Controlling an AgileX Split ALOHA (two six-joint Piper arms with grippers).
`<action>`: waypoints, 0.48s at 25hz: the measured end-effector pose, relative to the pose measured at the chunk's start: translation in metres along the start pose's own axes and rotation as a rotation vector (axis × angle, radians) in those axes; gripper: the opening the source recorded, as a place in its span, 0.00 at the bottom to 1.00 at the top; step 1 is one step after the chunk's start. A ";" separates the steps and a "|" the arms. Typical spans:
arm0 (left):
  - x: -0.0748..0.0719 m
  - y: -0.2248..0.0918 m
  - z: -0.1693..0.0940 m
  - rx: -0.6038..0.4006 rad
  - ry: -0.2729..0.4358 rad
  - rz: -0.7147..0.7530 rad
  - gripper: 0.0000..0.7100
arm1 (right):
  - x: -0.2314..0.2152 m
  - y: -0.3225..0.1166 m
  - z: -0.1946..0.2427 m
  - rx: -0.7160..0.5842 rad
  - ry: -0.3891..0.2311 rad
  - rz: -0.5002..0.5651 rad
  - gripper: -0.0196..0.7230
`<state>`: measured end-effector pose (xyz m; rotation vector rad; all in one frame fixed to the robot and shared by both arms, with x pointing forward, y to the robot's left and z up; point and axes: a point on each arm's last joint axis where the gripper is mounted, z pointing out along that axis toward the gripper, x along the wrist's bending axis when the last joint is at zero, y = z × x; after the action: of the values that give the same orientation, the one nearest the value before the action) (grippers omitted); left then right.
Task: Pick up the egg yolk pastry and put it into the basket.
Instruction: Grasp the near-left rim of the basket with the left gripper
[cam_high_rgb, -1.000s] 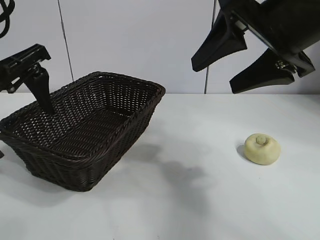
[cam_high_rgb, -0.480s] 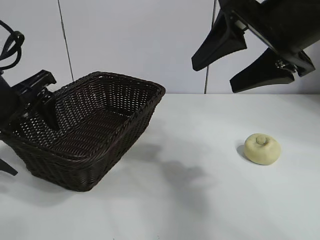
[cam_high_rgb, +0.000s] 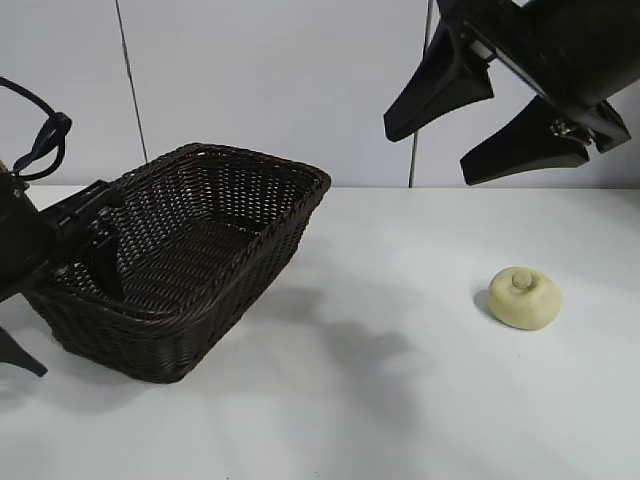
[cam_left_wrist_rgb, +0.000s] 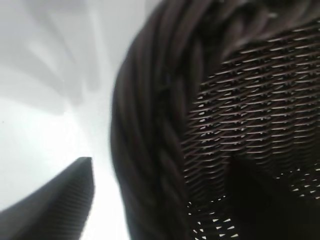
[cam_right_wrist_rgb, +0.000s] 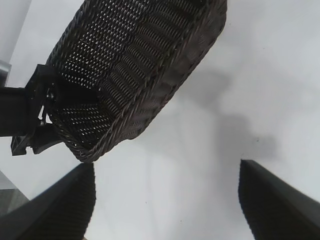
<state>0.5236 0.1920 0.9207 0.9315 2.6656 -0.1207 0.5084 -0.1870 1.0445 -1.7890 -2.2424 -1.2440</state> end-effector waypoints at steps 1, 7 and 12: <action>0.000 0.000 0.000 0.001 0.000 -0.002 0.50 | 0.000 0.000 0.000 0.000 0.000 0.000 0.79; -0.002 0.000 0.000 0.002 -0.017 -0.066 0.14 | 0.000 0.000 0.000 0.003 0.002 0.000 0.79; -0.001 0.000 0.000 0.004 -0.015 -0.075 0.14 | 0.000 -0.001 0.000 0.006 0.001 -0.002 0.79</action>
<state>0.5243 0.1909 0.9211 0.8295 2.6879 -0.1497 0.5079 -0.1869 1.0442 -1.7835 -2.2458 -1.2372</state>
